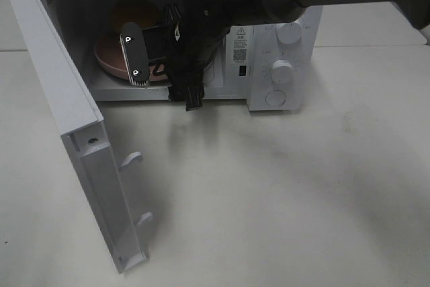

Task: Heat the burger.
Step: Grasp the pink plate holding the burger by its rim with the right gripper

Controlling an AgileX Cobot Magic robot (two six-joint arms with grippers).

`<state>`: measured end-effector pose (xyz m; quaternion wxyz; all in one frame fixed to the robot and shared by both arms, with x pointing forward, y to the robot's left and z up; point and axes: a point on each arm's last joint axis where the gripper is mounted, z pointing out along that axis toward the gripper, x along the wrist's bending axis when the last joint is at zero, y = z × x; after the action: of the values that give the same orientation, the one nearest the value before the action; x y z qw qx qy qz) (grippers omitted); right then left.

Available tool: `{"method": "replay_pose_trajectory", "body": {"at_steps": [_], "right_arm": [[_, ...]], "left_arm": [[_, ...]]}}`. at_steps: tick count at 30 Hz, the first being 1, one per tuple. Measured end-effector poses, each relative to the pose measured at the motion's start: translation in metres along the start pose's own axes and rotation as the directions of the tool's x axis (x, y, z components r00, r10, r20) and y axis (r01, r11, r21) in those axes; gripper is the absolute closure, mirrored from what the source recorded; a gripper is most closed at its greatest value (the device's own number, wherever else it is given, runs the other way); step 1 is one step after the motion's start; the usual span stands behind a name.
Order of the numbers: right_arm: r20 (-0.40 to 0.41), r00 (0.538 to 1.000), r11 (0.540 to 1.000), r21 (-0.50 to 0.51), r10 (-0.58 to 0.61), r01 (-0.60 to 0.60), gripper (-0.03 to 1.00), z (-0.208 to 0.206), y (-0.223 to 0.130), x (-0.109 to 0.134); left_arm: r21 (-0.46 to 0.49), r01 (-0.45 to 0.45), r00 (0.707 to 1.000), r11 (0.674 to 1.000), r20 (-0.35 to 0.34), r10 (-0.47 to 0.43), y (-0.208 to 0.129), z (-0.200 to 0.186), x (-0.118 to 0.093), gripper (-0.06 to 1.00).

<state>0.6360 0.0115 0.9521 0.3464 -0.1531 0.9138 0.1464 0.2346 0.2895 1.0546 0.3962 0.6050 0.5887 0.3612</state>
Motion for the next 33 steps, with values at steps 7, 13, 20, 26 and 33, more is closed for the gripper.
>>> {"method": "replay_pose_trajectory", "body": {"at_steps": [7,13,20,26,33], "right_arm": [[-0.013,1.0,1.0,0.012,0.005,-0.005,0.16,0.017,0.002,-0.004],[-0.004,1.0,1.0,0.017,0.008,-0.008,0.17,0.029,0.005,-0.012],[0.008,0.999,0.999,0.019,0.034,-0.034,0.18,0.038,0.007,-0.02],[0.011,0.999,0.999,0.017,0.041,-0.041,0.21,0.043,0.007,-0.02],[-0.02,0.996,0.996,0.013,0.083,-0.083,0.45,0.052,0.003,-0.012]], "left_arm": [[0.0,0.0,1.0,1.0,0.0,0.0,0.0,0.0,0.0,-0.04],[0.0,0.0,1.0,1.0,0.0,0.0,0.0,0.0,0.0,-0.04],[0.0,0.0,1.0,1.0,0.0,0.0,0.0,0.0,0.0,-0.04],[0.0,0.0,1.0,1.0,0.0,0.0,0.0,0.0,0.0,-0.04],[0.0,0.0,1.0,1.0,0.0,0.0,0.0,0.0,0.0,-0.04]]}}
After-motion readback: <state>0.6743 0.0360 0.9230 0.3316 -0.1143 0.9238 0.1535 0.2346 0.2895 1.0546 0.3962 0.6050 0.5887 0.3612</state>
